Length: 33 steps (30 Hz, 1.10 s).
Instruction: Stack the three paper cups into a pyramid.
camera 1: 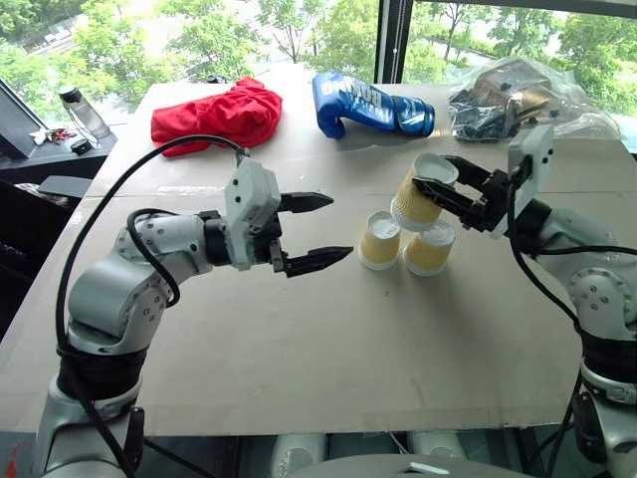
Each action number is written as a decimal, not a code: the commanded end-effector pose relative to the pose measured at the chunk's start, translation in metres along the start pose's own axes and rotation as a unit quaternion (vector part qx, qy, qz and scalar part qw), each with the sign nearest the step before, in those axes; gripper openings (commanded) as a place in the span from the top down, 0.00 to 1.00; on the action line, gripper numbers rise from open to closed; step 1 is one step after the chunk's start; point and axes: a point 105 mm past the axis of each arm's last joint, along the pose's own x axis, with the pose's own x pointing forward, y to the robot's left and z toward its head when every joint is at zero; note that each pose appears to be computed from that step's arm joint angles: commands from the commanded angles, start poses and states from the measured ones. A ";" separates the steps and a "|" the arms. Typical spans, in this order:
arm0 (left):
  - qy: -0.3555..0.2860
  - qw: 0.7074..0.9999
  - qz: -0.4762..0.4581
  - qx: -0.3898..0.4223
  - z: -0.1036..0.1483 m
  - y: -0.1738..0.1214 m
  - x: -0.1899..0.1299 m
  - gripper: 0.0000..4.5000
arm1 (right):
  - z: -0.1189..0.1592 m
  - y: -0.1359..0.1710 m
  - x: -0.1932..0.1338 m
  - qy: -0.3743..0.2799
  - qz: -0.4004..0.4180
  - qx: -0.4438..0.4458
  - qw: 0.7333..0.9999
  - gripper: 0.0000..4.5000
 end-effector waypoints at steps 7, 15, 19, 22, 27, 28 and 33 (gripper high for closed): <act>-0.016 1.000 -0.009 0.010 0.015 -0.006 0.000 0.00 | 0.004 0.003 0.001 0.006 0.008 -0.022 1.000 0.52; -0.010 1.000 -0.009 0.010 0.013 -0.004 0.000 0.00 | 0.001 0.005 -0.001 0.011 0.007 -0.027 1.000 0.10; -0.009 1.000 -0.009 0.004 0.012 -0.004 -0.001 0.00 | 0.006 0.007 -0.006 -0.004 0.009 -0.024 1.000 0.01; -0.012 1.000 -0.009 -0.006 0.010 -0.005 -0.003 0.00 | 0.013 0.007 -0.018 -0.017 0.010 -0.025 1.000 0.01; 0.000 1.000 -0.003 -0.024 -0.006 -0.013 -0.012 0.00 | 0.018 0.002 -0.050 -0.051 0.006 0.015 0.999 0.01; 0.001 1.000 0.006 -0.027 -0.011 -0.014 -0.013 0.00 | 0.014 0.000 -0.059 -0.057 0.002 0.026 0.998 0.01; 0.027 0.994 0.098 -0.044 -0.054 -0.013 -0.014 0.00 | -0.046 -0.005 -0.106 0.014 -0.024 0.008 1.000 0.01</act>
